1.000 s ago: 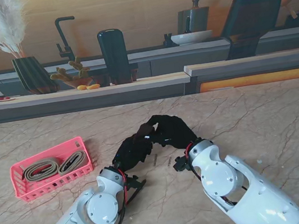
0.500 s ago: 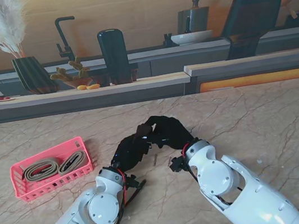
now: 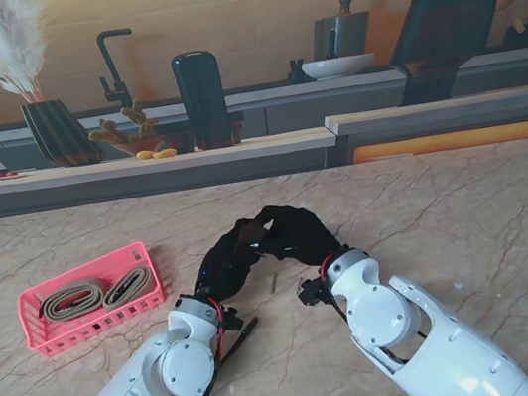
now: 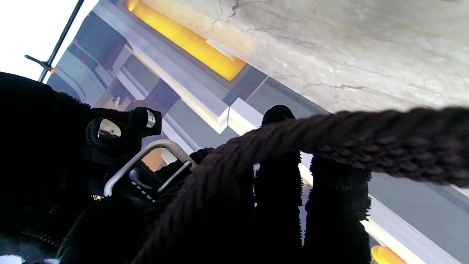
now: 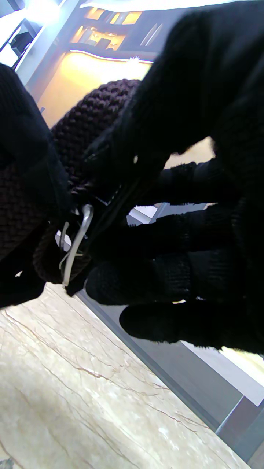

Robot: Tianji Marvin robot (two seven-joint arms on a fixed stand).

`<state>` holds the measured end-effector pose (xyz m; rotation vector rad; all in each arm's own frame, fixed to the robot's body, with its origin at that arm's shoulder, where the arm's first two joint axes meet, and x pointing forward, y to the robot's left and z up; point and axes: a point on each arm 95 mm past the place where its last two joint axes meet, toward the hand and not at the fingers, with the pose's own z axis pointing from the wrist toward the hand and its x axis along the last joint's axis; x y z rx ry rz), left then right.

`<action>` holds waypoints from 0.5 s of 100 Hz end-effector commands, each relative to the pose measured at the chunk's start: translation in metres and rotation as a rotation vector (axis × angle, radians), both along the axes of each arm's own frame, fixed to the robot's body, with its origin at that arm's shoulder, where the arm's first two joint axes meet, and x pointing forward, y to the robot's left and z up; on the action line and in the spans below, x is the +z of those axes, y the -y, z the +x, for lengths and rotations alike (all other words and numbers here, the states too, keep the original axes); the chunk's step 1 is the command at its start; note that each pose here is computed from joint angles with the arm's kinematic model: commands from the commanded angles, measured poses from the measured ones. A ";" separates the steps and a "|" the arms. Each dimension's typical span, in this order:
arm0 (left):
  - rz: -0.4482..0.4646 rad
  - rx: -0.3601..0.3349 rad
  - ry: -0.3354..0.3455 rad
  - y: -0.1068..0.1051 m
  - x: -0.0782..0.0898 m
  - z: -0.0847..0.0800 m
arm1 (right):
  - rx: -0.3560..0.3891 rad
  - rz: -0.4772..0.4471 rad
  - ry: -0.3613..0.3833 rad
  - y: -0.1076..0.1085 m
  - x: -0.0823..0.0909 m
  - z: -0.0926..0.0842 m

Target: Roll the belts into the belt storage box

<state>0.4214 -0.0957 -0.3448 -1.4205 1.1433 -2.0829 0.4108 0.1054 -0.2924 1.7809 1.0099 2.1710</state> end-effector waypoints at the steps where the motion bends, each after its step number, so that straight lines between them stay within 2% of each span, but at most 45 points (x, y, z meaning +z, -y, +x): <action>1: -0.015 -0.018 -0.038 0.005 0.001 -0.003 | 0.018 0.024 -0.008 -0.009 0.001 -0.004; 14: -0.010 -0.038 -0.047 0.006 -0.001 -0.002 | 0.019 0.045 -0.020 -0.012 0.001 -0.004; 25: -0.020 -0.063 -0.019 0.007 -0.002 -0.001 | 0.022 0.070 -0.042 -0.016 -0.001 -0.003; 40: -0.070 -0.107 0.003 0.007 -0.001 -0.002 | 0.024 0.071 -0.046 -0.019 -0.004 -0.001; 50: -0.114 -0.120 -0.013 0.008 0.000 -0.003 | 0.034 0.063 -0.033 -0.019 -0.005 0.000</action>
